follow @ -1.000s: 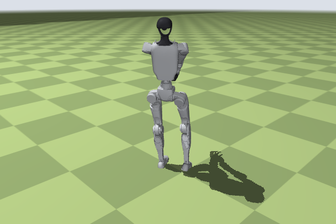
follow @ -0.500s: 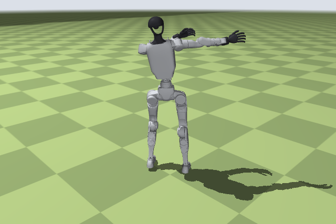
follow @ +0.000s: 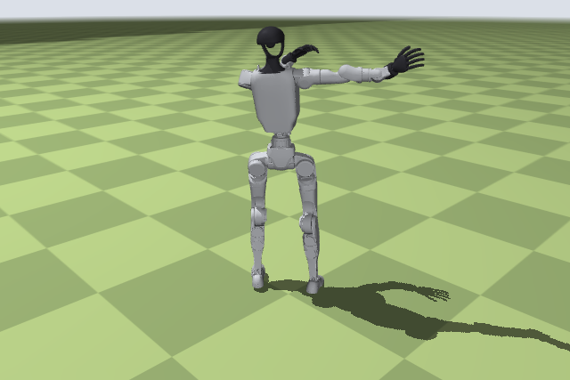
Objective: Dance
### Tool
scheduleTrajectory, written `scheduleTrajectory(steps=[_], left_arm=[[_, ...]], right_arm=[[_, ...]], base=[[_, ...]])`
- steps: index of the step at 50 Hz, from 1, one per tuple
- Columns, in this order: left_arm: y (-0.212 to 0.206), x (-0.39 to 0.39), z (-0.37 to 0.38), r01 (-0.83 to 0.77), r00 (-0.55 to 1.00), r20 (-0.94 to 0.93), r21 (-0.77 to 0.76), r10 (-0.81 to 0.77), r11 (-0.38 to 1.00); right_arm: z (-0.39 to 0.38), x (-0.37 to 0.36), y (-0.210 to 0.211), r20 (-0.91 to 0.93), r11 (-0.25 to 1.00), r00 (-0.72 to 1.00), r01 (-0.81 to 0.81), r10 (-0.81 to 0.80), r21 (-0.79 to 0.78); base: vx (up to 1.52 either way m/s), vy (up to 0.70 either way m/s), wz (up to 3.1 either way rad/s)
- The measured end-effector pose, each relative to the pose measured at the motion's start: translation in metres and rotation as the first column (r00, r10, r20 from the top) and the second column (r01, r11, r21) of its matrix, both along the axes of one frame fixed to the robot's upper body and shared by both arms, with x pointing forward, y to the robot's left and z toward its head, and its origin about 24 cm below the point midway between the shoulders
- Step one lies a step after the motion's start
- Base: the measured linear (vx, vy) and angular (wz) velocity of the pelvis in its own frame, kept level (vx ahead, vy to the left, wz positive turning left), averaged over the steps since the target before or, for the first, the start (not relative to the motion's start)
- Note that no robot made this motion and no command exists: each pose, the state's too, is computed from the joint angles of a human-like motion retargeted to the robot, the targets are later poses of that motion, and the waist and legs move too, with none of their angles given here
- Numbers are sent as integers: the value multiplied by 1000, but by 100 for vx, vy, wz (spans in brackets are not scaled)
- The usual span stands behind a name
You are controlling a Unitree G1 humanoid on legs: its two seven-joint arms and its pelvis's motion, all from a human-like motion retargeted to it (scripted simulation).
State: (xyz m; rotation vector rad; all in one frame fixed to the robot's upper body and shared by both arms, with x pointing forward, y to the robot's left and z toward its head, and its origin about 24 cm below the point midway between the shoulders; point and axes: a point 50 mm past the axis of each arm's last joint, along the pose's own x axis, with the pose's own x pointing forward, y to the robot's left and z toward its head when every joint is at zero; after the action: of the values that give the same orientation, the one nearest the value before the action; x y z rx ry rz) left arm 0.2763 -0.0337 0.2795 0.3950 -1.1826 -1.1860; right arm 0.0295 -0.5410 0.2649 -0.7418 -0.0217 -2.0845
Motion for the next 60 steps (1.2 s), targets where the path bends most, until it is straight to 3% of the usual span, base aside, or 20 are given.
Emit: scheduleTrajectory(steps=[7, 13, 20, 23, 25, 26, 28, 30, 33, 35, 38, 40, 42, 46, 50, 55, 60], left_arm=[[4, -5, -9, 14, 1000, -9, -25, -14, 1000], [10, -15, 6, 22, 989, 147, 4, -23, 1000], [11, -22, 18, 42, 989, 139, 29, -46, 999], [32, -12, 8, -41, 996, 83, 9, 40, 999], [67, 4, -4, -225, 973, 37, -71, 228, 972], [96, 12, -7, -344, 937, 10, -148, 349, 927], [160, 19, -20, -576, 811, -93, -306, 578, 758], [220, 22, -45, -774, 615, -307, -415, 726, 479], [299, 15, -101, -933, 249, -676, -360, 693, -16], [341, 2, -138, -907, 59, -875, -247, 480, -341], [387, -19, -164, -759, 108, -983, -179, 151, -625], [418, -38, -177, -644, 209, -978, -144, 9, -752], [442, -57, -192, -513, 260, -959, -41, -110, -857], [488, -105, -186, -302, 213, -975, -1, -66, -953], [532, -172, -170, -195, -75, -997, 16, -1, -981], [550, -238, -196, -119, -393, -886, 315, -247, -942], [532, -266, -236, 11, -424, -804, 455, -417, -890]], right_arm=[[-28, 0, 0, 149, 999, 988, -45, 41, 21], [-40, 12, 2, 268, 996, 959, -90, 91, -14], [-31, 5, 2, 252, 998, 966, -54, 59, -29], [-35, 36, 8, 295, 974, 931, -180, 215, -139], [-38, 88, 26, 273, 863, 823, -439, 498, -251], [-33, 117, 42, 214, 738, 712, -603, 669, -303], [-25, 168, 86, 74, 383, 383, -851, 921, -358], [-29, 204, 135, -7, 19, 23, -943, 1000, -332], [-61, 243, 215, 15, -453, -464, -870, 886, -195], [-87, 257, 272, 98, -715, -722, -692, 685, -97], [-129, 259, 342, 306, -940, -892, -340, 333, 33], [-149, 255, 368, 445, -987, -881, -142, 161, 76], [-152, 258, 373, 496, -993, -861, -76, 109, 87], [-129, 275, 377, 423, -985, -892, -169, 161, 20], [-102, 286, 408, 330, -983, -931, -178, 153, -46], [-90, 275, 459, 270, -999, -963, -17, 4, -46], [-113, 257, 486, 344, -993, -932, 95, -113, -70]], base=[[1, 4, -27], [2, 11, 3], [2, 2, 2], [2, -2, -29], [-17, 4, -93], [-21, 13, -114], [-16, 22, -127], [-9, 23, -134], [-1, 9, -134], [-7, 5, -79], [-11, 4, -20], [-7, 5, 33], [-12, 4, 37], [-6, -3, 19], [3, 0, -9], [-2, 10, -10], [-2, 8, 0]])
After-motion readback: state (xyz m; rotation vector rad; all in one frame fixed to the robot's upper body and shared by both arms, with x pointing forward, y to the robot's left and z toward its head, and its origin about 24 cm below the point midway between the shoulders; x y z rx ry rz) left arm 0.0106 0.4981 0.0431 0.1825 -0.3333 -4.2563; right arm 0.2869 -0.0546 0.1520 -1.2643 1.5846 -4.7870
